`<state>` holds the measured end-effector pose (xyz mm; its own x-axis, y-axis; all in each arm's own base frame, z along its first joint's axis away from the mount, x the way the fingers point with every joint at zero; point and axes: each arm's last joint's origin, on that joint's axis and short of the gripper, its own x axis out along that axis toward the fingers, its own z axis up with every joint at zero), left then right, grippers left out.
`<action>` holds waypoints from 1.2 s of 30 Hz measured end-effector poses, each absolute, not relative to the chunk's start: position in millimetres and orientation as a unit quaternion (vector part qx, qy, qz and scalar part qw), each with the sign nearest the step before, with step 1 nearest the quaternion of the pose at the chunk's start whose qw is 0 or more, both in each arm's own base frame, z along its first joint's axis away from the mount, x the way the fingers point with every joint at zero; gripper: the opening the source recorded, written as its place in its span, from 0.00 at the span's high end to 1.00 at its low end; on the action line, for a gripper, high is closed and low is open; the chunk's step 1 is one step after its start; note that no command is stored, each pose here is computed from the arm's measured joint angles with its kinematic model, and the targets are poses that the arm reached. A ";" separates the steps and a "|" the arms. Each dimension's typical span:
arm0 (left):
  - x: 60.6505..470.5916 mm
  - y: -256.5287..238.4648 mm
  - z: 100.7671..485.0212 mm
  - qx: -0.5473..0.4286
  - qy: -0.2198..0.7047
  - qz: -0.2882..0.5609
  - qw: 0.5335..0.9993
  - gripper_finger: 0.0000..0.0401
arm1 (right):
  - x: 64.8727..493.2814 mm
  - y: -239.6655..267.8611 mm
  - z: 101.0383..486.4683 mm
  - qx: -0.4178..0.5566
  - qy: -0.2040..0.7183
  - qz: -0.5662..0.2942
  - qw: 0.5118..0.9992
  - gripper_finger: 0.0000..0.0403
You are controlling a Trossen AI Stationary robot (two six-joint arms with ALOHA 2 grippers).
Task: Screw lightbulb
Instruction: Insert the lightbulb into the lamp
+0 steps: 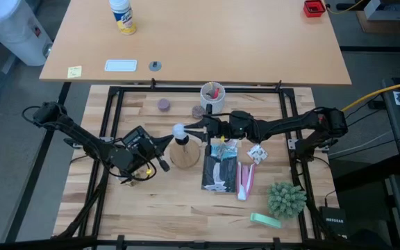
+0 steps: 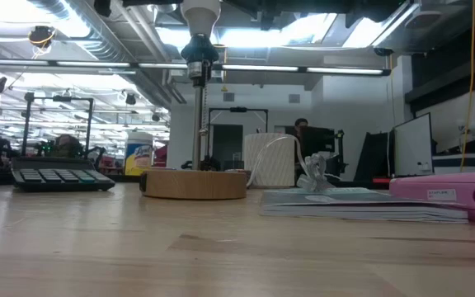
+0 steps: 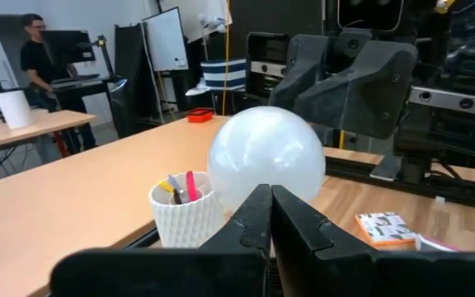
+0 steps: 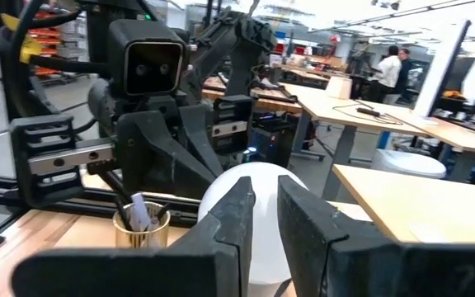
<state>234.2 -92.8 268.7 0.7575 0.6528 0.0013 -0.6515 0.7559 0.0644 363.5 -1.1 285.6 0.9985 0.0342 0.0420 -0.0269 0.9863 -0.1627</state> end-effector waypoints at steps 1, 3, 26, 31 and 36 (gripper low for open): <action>234.1 -92.8 268.7 0.031 0.011 0.349 0.936 1.00 | 363.4 -1.0 285.6 -0.081 -0.022 0.022 0.996 0.85; 233.9 -92.6 268.6 0.031 0.011 0.354 0.935 1.00 | 363.4 -0.4 285.4 -0.079 -0.022 0.032 0.996 0.85; 239.0 -75.1 268.9 0.034 0.014 0.404 0.914 1.00 | 363.5 2.6 279.4 -0.065 -0.002 0.074 0.995 0.85; 238.5 -76.8 269.0 0.034 0.014 0.400 0.916 1.00 | 363.6 2.4 279.5 -0.065 -0.003 0.073 0.995 0.85; 238.3 -77.6 268.9 0.034 0.014 0.399 0.916 1.00 | 363.6 2.4 281.9 -0.066 -0.014 0.073 0.995 0.85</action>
<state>238.3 -77.6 268.9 0.6818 0.7315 0.0015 -0.7296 0.6799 0.0734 363.6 2.4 281.9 0.9891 0.1463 0.0183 -0.1426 0.9807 -0.1340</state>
